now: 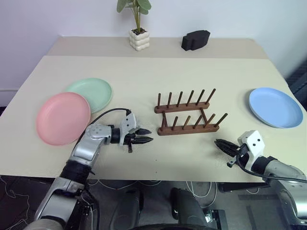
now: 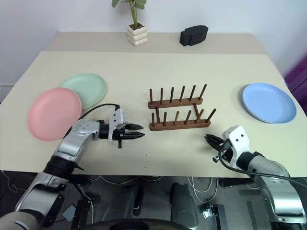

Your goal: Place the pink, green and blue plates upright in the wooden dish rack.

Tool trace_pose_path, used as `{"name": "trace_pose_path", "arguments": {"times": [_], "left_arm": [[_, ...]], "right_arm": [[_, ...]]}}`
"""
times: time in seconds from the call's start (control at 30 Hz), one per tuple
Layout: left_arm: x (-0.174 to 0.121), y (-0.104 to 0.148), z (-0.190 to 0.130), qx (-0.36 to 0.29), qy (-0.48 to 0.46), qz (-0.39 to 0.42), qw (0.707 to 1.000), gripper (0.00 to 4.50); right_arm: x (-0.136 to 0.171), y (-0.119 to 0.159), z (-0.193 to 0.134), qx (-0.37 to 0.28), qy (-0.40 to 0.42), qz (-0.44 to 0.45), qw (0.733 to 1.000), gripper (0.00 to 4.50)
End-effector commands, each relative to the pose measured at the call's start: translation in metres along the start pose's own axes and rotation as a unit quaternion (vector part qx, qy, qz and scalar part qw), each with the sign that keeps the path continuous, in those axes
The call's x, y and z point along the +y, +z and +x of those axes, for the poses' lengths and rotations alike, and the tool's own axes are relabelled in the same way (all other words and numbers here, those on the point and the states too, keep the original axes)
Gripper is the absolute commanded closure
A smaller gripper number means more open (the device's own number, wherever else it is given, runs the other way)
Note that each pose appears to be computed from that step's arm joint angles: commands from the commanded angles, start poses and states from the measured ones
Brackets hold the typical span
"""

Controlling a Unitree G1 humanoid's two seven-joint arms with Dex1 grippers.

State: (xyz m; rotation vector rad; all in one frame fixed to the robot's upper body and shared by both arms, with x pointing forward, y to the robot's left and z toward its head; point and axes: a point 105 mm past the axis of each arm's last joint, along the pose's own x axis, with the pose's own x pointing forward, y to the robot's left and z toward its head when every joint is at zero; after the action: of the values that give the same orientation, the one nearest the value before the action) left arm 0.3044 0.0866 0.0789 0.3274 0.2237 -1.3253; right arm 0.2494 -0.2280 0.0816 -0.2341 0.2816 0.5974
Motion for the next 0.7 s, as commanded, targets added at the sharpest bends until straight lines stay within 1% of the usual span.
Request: {"name": "trace_pose_path", "arguments": {"times": [0.03, 0.13, 0.33, 0.47, 0.7], "left_arm": [[-0.019, 0.008, 0.012, 0.006, -0.03, 0.017, 0.999, 4.47], [-0.026, 0.01, 0.024, 0.008, -0.03, 0.028, 0.999, 4.47], [-0.006, 0.006, 0.049, 0.026, 0.052, 0.038, 0.998, 4.47], [0.006, 0.008, 0.052, 0.018, 0.091, 0.036, 0.995, 4.47], [0.026, 0.004, 0.05, 0.025, 0.136, 0.043, 0.99, 4.47]], "right_arm": [[-0.006, -0.001, 0.005, 0.009, -0.004, -0.034, 0.999, 4.5], [-0.009, -0.003, 0.013, 0.015, -0.005, -0.046, 0.999, 4.5], [-0.018, 0.001, 0.034, 0.013, -0.028, -0.08, 0.996, 4.5], [-0.02, 0.006, 0.047, 0.005, -0.037, -0.095, 0.995, 4.5], [-0.029, 0.02, 0.062, -0.016, -0.053, -0.113, 0.992, 4.5]]}}
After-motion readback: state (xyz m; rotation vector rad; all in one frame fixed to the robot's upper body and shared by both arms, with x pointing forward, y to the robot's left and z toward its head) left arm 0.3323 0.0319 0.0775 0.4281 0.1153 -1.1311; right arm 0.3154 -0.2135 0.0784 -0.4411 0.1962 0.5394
